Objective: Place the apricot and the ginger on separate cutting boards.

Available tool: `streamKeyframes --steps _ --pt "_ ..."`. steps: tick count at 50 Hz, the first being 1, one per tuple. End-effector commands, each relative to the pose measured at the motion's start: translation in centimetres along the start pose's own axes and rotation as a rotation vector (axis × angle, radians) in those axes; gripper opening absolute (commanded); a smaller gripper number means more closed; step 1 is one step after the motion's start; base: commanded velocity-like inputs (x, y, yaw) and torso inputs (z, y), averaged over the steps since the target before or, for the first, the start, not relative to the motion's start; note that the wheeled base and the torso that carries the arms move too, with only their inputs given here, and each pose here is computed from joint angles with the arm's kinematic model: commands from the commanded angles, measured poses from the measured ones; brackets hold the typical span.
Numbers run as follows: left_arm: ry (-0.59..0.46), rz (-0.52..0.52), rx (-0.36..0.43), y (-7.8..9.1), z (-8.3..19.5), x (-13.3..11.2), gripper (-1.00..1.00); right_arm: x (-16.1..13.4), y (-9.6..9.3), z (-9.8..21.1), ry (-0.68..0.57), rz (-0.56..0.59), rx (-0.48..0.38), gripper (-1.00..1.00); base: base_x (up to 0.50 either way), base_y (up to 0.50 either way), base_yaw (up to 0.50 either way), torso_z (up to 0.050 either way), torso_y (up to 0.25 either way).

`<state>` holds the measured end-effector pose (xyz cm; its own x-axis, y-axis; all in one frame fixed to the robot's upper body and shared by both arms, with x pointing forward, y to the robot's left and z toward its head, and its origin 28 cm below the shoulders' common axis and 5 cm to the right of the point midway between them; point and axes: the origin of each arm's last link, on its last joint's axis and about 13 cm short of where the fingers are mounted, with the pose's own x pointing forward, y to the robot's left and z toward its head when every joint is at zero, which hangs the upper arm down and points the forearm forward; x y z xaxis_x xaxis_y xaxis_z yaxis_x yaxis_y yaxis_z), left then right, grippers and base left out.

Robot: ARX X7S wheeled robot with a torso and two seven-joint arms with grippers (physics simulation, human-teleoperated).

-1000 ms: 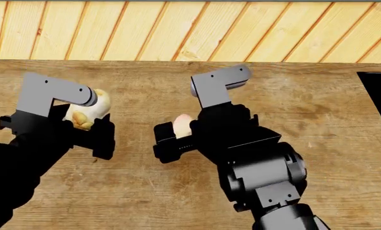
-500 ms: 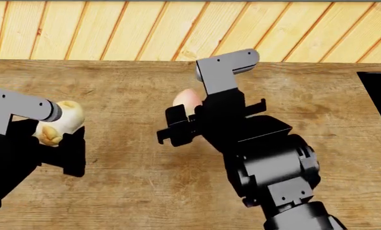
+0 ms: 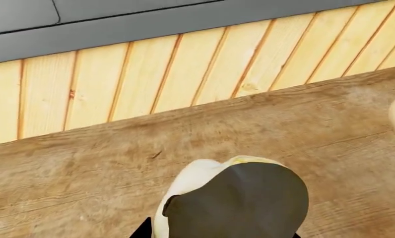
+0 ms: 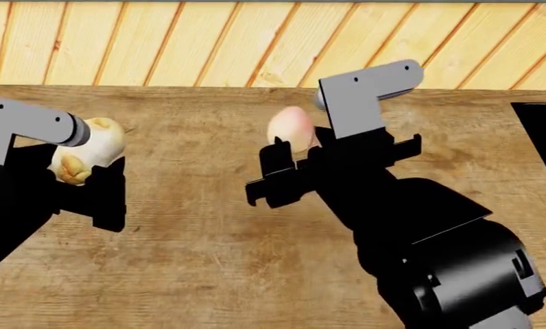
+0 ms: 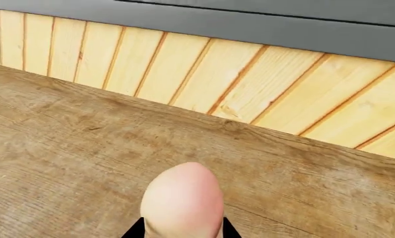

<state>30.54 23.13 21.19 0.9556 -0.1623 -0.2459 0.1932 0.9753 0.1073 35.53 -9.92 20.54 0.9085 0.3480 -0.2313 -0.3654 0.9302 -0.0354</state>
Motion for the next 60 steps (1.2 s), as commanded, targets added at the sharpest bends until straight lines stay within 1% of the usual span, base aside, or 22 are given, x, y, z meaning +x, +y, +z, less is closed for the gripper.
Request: streamKeyframes --steps 1,11,23,32,36,37,38,41,43,50,55,60 --pt "-0.012 -0.045 -0.017 -0.08 0.22 -0.31 -1.00 -1.79 0.27 0.16 -0.017 0.030 -0.017 -1.00 -0.26 0.00 0.00 0.000 0.000" --pt "-0.021 -0.060 -0.011 -0.41 0.02 -0.22 -1.00 -1.89 0.03 -0.20 -0.022 0.018 0.000 -1.00 -0.38 0.00 0.00 0.000 0.000" --pt "-0.022 -0.060 -0.006 -0.16 0.19 -0.45 -1.00 -2.08 0.10 -0.23 -0.029 0.018 0.002 -1.00 -0.38 0.00 0.00 0.000 0.000" --pt "-0.021 -0.064 -0.001 -0.40 -0.01 -0.32 -1.00 -1.98 0.03 -0.50 -0.037 0.014 0.006 -1.00 -0.37 0.00 0.00 0.000 0.000" --pt "-0.022 -0.064 0.003 -0.59 0.01 -0.20 -1.00 -2.08 -0.18 -0.56 -0.066 -0.006 0.008 -1.00 -0.05 0.00 0.00 0.000 0.000" --pt "-0.023 -0.064 0.002 -0.63 0.02 -0.18 -1.00 -2.15 -0.25 -0.43 -0.126 -0.011 0.017 -1.00 0.00 0.00 0.00 0.000 0.000" --pt "-0.023 -0.065 0.003 -0.65 0.00 -0.18 -1.00 -2.23 -0.31 -0.37 -0.140 -0.005 0.007 -1.00 0.00 0.00 0.00 0.000 0.000" --pt "-0.023 -0.067 0.003 -0.68 -0.05 -0.14 -1.00 -2.16 -0.35 -0.68 -0.129 0.003 0.011 -1.00 0.00 0.00 0.00 0.000 0.000" --pt "-0.023 -0.064 0.001 -0.37 0.02 -0.27 -1.00 -2.17 -0.34 -0.76 -0.120 0.001 0.007 -1.00 0.00 0.00 0.00 0.000 0.000" --pt "-0.023 -0.064 0.001 -0.52 -0.15 -0.23 -1.00 -2.36 -0.17 -0.82 -0.109 0.005 0.000 -1.00 0.00 0.00 0.00 0.000 0.000" --pt "-0.025 -0.065 0.000 -0.52 -0.11 -0.21 -1.00 -2.48 -0.11 -0.81 -0.107 0.004 0.010 -1.00 0.00 0.00 0.00 0.000 0.000" --pt "-0.026 -0.066 -0.001 -0.54 -0.08 -0.22 -1.00 -2.56 -0.10 -0.78 -0.108 0.004 0.008 -1.00 -0.17 0.00 0.00 0.000 0.000"
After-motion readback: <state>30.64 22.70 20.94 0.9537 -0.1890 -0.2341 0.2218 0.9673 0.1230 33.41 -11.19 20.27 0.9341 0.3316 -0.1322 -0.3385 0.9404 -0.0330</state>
